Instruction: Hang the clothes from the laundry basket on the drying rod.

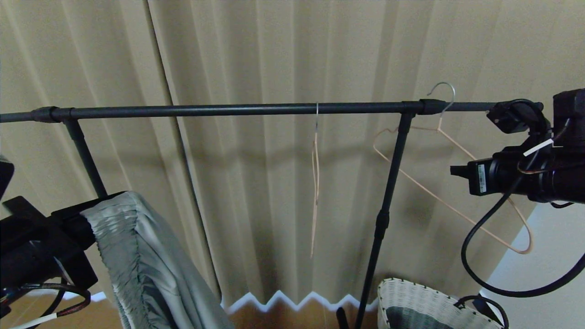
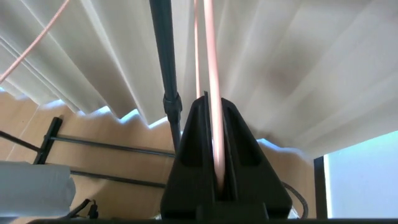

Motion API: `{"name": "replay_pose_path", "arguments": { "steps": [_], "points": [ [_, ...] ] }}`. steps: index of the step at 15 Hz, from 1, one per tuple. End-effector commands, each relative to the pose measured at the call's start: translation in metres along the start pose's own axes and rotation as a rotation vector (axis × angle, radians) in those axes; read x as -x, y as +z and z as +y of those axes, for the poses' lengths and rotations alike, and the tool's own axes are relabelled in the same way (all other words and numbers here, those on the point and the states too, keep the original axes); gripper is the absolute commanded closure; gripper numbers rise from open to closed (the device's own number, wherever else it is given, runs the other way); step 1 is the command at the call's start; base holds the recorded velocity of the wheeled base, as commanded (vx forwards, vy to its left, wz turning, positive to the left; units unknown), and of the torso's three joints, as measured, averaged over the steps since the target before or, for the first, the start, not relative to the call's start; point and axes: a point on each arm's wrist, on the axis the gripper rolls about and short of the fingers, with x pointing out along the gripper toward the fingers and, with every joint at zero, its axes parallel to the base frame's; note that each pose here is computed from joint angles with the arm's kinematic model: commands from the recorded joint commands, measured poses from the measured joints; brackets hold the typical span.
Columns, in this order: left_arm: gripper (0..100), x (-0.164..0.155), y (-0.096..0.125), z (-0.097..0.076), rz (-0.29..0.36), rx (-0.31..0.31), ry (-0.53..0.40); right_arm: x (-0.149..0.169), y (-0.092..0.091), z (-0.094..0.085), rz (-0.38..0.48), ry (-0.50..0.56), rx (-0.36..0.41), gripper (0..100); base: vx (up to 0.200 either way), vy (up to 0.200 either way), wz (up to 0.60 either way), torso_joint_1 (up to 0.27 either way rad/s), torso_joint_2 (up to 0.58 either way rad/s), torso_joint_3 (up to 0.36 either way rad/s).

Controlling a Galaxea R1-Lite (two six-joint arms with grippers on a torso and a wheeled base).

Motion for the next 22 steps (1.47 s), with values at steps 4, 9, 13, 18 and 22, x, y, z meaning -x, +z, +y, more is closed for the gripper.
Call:
{"name": "replay_pose_path", "arguments": {
  "steps": [4, 9, 13, 18, 22],
  "points": [
    [100, 0.0, -0.001, 0.0, 0.003, 0.0, 0.0, 0.025, -0.006, 0.0, -0.031, 0.002, -0.002, 100, 0.0, 0.0, 0.0, 0.0, 0.0, 0.0],
    [100, 0.0, -0.001, 0.0, 0.002, -0.001, 0.004, 0.05, -0.024, -0.001, -0.04, -0.004, 0.001, 100, -0.08, 0.0, 0.0, -0.001, 0.0, 0.001],
    [100, 0.0, -0.001, 0.0, 0.002, -0.001, 0.005, 0.057, -0.033, -0.002, -0.029, -0.007, -0.001, 100, -0.2, 0.0, 0.0, 0.002, 0.0, -0.002],
    [100, 0.0, -0.001, 0.002, 0.006, 0.001, 0.015, 0.066, -0.041, -0.005, -0.032, -0.022, -0.008, 100, -0.2, 0.0, 0.0, 0.002, 0.0, 0.0],
    [100, 0.001, -0.004, 0.001, 0.013, 0.002, 0.012, 0.065, -0.044, -0.007, -0.023, -0.03, -0.012, 100, -0.15, 0.0, 0.0, 0.001, 0.0, 0.002]
  ]
}}
